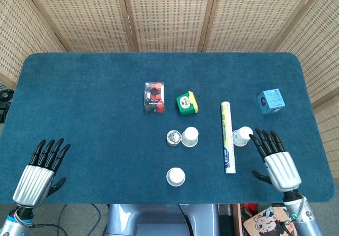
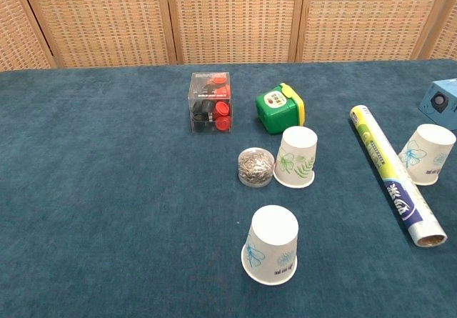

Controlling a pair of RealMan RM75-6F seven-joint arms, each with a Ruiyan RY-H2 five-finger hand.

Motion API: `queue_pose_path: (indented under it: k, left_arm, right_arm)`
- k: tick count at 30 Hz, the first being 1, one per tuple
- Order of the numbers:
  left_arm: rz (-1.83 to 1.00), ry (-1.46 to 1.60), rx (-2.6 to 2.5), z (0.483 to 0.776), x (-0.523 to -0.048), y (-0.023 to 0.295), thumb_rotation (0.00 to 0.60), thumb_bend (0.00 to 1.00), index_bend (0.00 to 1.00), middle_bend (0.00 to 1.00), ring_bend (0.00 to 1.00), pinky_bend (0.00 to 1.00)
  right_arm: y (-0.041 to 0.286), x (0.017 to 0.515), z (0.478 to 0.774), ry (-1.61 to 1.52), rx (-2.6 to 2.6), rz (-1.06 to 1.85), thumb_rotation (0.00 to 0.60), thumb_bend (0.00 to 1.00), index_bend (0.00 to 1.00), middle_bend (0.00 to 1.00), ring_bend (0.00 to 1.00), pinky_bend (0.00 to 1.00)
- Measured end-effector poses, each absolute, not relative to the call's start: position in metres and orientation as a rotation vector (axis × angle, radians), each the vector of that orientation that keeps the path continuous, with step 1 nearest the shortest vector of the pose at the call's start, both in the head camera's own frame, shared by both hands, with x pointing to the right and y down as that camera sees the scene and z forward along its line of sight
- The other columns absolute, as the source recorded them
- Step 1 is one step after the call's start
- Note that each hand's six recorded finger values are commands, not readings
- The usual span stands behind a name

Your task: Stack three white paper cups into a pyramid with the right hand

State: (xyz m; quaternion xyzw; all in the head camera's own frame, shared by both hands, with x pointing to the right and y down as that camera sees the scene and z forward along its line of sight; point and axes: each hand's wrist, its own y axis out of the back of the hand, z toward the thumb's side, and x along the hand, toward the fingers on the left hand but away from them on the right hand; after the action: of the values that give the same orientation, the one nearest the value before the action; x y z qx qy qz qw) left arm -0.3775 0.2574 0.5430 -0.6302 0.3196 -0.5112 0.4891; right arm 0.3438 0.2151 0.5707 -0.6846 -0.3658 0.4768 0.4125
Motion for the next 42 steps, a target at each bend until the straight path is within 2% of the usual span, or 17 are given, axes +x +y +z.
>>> queue_pose_path:
  k: [6, 13, 22, 42]
  left_arm:
    - [-1.245, 0.772, -1.533, 0.545, -0.377, 0.257, 0.6, 0.21, 0.0, 0.0, 0.0, 0.0]
    - [-1.249, 0.774, -1.532, 0.545, -0.378, 0.256, 0.6, 0.21, 0.0, 0.0, 0.0, 0.0]
    - [-1.249, 0.776, -1.533, 0.545, -0.378, 0.256, 0.6, 0.21, 0.0, 0.0, 0.0, 0.0]
    - [-1.24, 0.77, -1.541, 0.545, -0.375, 0.258, 0.6, 0.21, 0.0, 0.0, 0.0, 0.0]
  right_arm:
    - [0.2, 0.332, 0.579, -0.914, -1.761, 1.16, 0.6, 0.13, 0.01, 0.0, 0.0, 0.0]
    - [0.198, 0.316, 0.586, -0.895, -1.871, 1.096, 0.6, 0.13, 0.05, 0.0, 0.0, 0.0]
    - [0.211, 0.282, 0.591, -0.808, -2.077, 0.964, 0.6, 0.13, 0.06, 0.0, 0.0, 0.0]
    - [0.23, 0.227, 0.602, -0.714, -2.199, 0.867, 0.6, 0.13, 0.09, 0.0, 0.0, 0.0]
